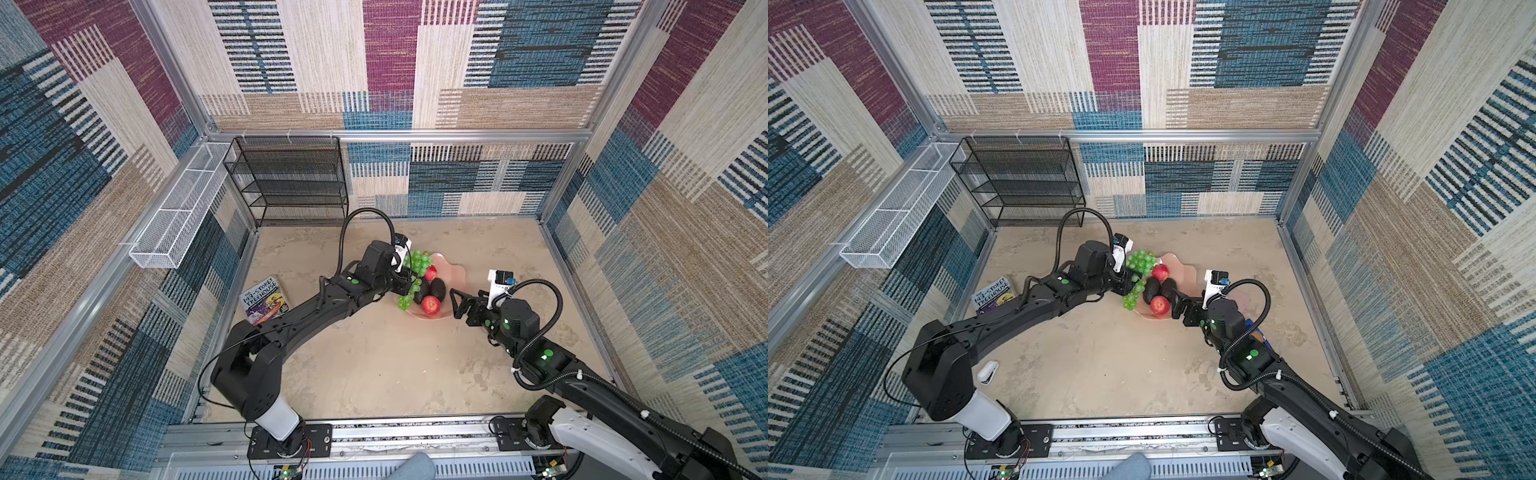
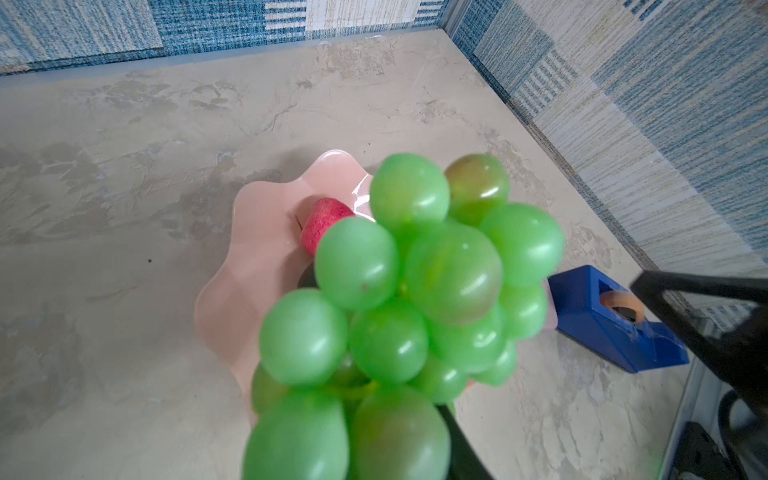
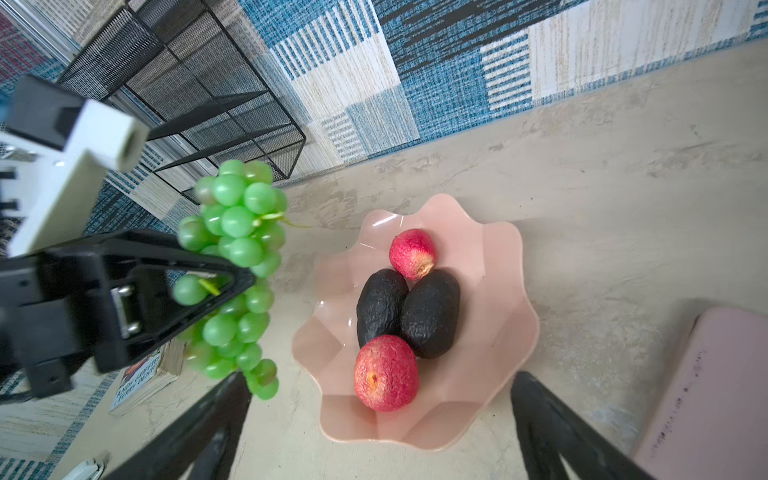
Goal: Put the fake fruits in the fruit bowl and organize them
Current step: 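Lift the grapes and carry them over the pink bowl with the left gripper, then lower the grapes into the bowl with the left gripper while the right gripper hovers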
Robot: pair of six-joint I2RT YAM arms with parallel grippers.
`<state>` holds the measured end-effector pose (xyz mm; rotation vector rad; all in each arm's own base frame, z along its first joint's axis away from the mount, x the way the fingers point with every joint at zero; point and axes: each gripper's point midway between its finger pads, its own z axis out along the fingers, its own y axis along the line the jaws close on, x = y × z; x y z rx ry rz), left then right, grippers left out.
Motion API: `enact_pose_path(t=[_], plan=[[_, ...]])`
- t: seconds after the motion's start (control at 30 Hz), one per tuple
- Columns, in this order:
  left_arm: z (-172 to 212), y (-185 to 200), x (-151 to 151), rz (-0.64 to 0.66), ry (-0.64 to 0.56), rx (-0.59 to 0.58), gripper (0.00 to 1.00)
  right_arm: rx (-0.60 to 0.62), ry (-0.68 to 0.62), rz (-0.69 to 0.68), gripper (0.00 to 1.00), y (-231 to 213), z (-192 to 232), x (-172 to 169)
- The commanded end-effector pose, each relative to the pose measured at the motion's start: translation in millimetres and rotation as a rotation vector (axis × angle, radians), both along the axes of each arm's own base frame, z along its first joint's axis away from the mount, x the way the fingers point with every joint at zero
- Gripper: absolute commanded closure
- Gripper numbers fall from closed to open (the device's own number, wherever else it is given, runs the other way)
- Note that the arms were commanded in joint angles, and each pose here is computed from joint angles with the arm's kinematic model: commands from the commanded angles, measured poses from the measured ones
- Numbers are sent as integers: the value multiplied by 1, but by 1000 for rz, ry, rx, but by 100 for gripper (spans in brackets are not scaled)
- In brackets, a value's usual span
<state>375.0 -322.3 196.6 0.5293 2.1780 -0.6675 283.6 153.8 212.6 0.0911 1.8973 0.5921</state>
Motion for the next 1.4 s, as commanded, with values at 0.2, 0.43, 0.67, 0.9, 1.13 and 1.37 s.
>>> enact_pose_path(t=[0.2, 0.43, 0.67, 0.9, 1.13, 1.37], plan=[[-32, -39, 39, -21, -26, -77, 64, 20, 11, -35, 0, -12, -2, -10], [-59, -49, 51, -1, -5, -95, 50, 13, 7, -38, 0, -15, 1, -12], [-69, -51, 52, 2, 0, -99, 26, 12, -4, -47, 0, -16, 5, -10], [-63, -62, 47, -58, -4, -130, 1, 7, -9, -47, 0, -16, 8, -10], [-67, -73, 36, -136, 29, -173, 1, 5, -15, -53, 0, -18, 9, -11], [-55, -82, 25, -216, 24, -230, 1, -57, 23, -34, 0, -12, -1, 0]])
